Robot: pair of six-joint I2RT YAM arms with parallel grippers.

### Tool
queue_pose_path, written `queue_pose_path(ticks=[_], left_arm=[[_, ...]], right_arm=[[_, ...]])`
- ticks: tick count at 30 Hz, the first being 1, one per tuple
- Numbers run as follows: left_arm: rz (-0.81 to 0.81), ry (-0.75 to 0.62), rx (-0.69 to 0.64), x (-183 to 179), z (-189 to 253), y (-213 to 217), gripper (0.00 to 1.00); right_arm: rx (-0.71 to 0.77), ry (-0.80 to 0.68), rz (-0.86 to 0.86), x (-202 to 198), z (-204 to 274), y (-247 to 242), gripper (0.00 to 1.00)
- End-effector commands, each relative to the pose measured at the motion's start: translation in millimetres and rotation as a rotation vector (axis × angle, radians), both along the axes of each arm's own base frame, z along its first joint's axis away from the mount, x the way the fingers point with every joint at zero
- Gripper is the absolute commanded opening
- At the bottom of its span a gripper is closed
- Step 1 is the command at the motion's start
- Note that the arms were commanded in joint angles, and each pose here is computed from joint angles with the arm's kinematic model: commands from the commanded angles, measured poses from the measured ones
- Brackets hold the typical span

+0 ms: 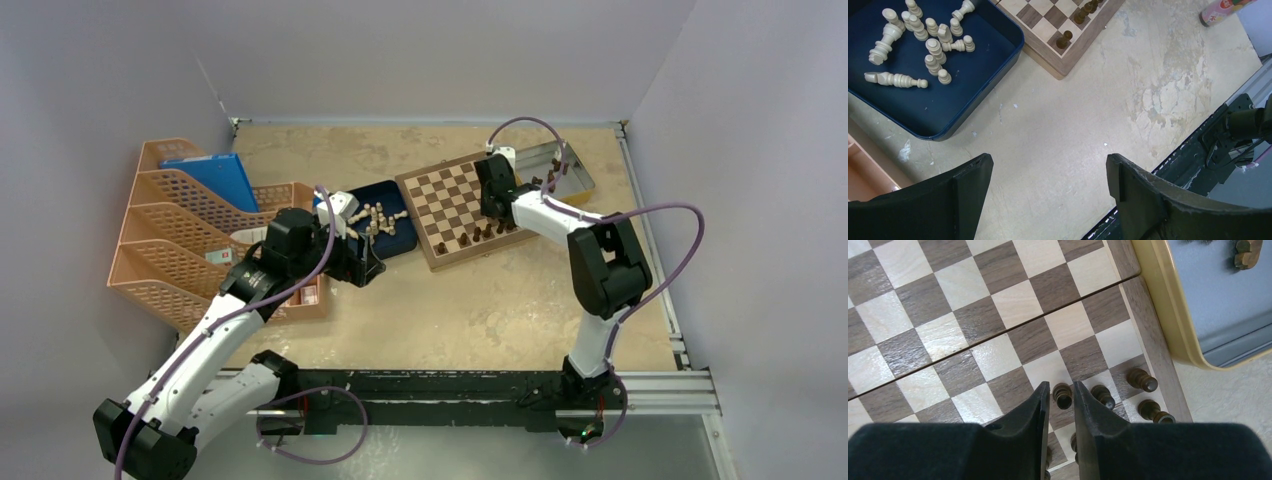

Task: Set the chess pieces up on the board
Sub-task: Place the chess piece on the chessboard.

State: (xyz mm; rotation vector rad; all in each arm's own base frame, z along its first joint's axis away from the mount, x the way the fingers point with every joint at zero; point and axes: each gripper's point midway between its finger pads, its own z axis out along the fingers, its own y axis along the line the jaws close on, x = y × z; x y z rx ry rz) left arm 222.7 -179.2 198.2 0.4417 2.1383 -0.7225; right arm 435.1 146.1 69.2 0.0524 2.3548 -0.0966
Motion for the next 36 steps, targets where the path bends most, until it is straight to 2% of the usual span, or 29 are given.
queue_pose_path(ticks=[1,11,36], left_arm=[[-0.006,-0.077,-0.022,7,19,-2,0.84],[-0.004,-0.080,-0.022,7,20,-1,0.84],[-0.013,-0.070,-0.024,7,18,-3,0.84]], right_arm=[[-0.015,-0.027,0.000,8,13,2,0.27],[-0.021,-0.024,0.005,7,12,1,0.19],[-0.002,0.008,0.025,-9,20,0,0.14]])
